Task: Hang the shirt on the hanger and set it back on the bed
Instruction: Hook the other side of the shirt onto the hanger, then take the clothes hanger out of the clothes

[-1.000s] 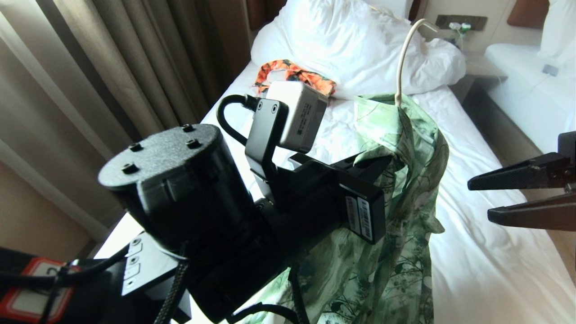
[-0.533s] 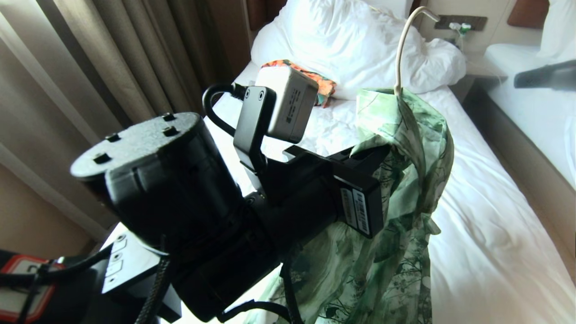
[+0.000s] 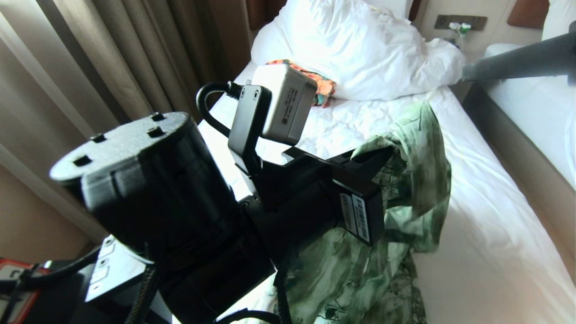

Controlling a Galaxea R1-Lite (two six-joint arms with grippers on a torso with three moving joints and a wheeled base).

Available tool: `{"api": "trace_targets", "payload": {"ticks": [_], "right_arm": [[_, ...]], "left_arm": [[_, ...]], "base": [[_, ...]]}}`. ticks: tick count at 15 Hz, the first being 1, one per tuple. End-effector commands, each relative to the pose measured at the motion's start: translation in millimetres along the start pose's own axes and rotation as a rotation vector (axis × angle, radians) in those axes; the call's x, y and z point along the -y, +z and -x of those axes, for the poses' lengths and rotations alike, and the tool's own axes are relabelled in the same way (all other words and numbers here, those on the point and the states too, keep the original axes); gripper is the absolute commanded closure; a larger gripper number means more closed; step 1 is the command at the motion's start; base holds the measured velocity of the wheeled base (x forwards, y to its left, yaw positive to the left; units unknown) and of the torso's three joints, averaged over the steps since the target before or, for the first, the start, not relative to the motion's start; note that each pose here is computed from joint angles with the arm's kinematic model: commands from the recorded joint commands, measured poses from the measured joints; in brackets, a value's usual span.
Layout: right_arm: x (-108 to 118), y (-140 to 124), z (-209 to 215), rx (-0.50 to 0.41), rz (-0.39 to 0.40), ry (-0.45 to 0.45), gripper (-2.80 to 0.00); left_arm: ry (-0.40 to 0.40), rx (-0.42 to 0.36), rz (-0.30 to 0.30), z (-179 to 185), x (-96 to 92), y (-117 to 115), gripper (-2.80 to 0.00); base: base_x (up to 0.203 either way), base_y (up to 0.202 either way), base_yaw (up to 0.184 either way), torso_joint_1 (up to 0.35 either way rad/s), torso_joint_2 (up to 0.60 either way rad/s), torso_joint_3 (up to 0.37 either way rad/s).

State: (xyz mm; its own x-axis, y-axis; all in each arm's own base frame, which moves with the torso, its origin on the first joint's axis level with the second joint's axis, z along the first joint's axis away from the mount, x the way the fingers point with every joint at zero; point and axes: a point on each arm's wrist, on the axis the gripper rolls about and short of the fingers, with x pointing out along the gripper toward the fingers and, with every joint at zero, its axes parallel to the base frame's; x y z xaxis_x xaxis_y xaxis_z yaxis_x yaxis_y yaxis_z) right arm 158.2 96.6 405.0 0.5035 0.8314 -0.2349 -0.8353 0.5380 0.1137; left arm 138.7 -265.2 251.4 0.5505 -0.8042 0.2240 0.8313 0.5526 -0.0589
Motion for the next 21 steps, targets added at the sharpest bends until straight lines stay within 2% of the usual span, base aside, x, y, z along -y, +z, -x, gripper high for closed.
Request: {"api": "trace_targets", "payload": {"ticks": [1, 10, 12, 14, 17, 21], "right_arm": [[-1, -2, -8, -0.022, 0.028, -0.005, -2.80], [0, -19, -7, -0.094, 0.016, -0.111, -2.80], [0, -27, -3, -0.175, -0.014, -0.208, -2.80], [-2, -41, 2, -0.253, -0.081, -0.252, -2.80], [-3, -64, 11, -0.302, -0.197, -0.289, -2.80], [11, -97, 17, -0.288, -0.359, -0.398, -2.80]], "left_arm": [[0.001, 0.003, 0.001, 1, -0.1, 0, 0.00], [0.005, -0.010, 0.000, 0, -0.6, -4, 0.00], [0.009, -0.008, 0.000, -1, -1.6, -3, 0.00], [0.014, -0.011, -0.001, -1, -2.9, -4, 0.00], [0.017, -0.014, 0.000, -1, -3.0, -5, 0.00], [0.022, -0.008, -0.001, -1, -4.3, -4, 0.00]], "base": [[0.000, 0.000, 0.000, 0.000, 0.00, 0.000], [0.000, 0.000, 0.000, 0.000, 0.00, 0.000], [0.000, 0.000, 0.000, 0.000, 0.00, 0.000], [0.000, 0.000, 0.000, 0.000, 0.00, 0.000], [0.000, 0.000, 0.000, 0.000, 0.00, 0.000], [0.000, 0.000, 0.000, 0.000, 0.00, 0.000]]}}
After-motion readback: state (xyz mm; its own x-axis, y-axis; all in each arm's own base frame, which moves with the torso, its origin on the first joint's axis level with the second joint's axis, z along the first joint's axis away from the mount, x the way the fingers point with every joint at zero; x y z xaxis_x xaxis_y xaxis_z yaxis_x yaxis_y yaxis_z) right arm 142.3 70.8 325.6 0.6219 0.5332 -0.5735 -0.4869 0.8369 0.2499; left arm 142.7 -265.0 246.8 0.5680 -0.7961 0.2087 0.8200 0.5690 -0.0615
